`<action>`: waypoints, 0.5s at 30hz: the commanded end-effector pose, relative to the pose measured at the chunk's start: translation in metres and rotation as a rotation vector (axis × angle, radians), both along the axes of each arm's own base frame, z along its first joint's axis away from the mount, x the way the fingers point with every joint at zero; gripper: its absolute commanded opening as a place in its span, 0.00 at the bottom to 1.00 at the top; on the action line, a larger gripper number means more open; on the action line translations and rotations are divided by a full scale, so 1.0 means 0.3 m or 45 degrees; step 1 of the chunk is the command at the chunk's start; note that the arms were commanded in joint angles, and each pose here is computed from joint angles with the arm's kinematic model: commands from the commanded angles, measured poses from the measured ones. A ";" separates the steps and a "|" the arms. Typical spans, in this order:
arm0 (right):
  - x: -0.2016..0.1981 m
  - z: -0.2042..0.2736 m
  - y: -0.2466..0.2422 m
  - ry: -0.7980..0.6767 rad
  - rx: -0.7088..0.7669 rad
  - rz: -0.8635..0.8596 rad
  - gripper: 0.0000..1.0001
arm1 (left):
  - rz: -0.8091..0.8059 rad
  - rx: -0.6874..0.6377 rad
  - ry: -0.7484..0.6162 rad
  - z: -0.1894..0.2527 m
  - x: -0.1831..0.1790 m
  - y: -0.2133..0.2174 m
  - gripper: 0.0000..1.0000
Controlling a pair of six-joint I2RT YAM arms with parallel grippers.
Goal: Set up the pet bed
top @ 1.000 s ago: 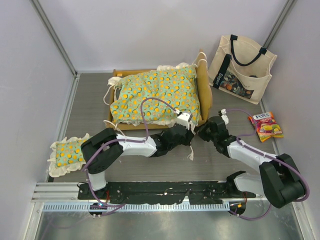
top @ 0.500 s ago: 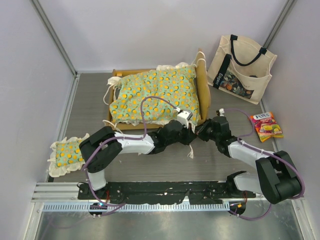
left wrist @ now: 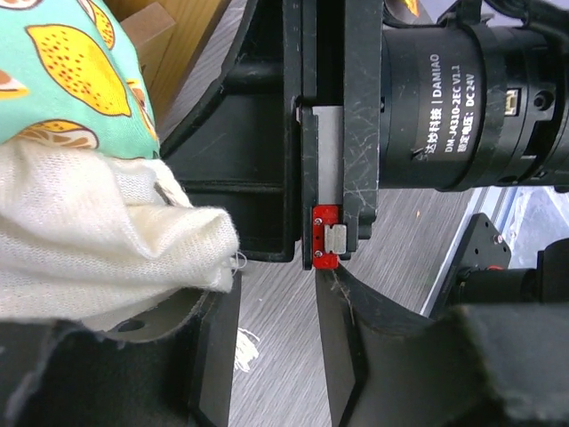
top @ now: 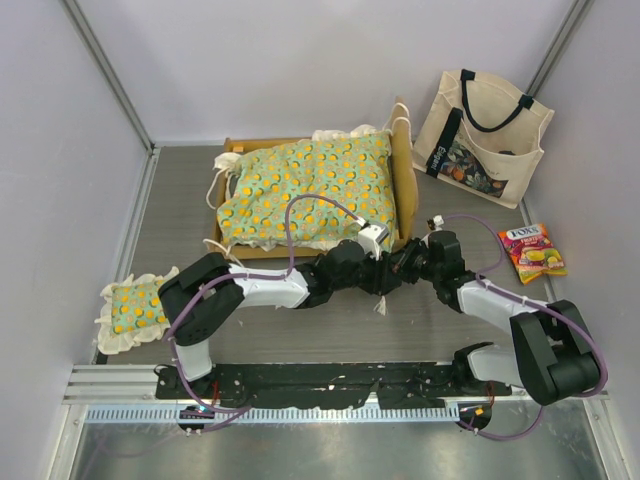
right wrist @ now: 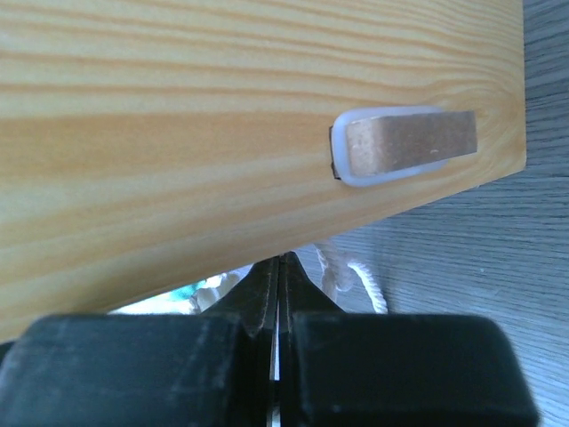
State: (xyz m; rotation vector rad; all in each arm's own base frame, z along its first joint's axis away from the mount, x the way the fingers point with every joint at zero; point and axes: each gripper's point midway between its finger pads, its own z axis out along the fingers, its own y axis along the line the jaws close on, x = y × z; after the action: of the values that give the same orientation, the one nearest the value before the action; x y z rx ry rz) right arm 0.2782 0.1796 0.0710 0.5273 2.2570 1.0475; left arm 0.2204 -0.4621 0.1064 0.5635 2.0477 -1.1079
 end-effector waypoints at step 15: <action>0.026 0.058 0.047 -0.066 -0.014 0.117 0.01 | -0.075 0.006 -0.103 0.184 -0.020 0.010 0.57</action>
State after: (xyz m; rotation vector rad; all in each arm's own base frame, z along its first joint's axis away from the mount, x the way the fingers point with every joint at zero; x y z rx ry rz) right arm 0.2757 0.1835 0.0690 0.4806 2.3049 1.0452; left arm 0.2120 -0.4524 0.1249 0.6443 2.0579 -1.0724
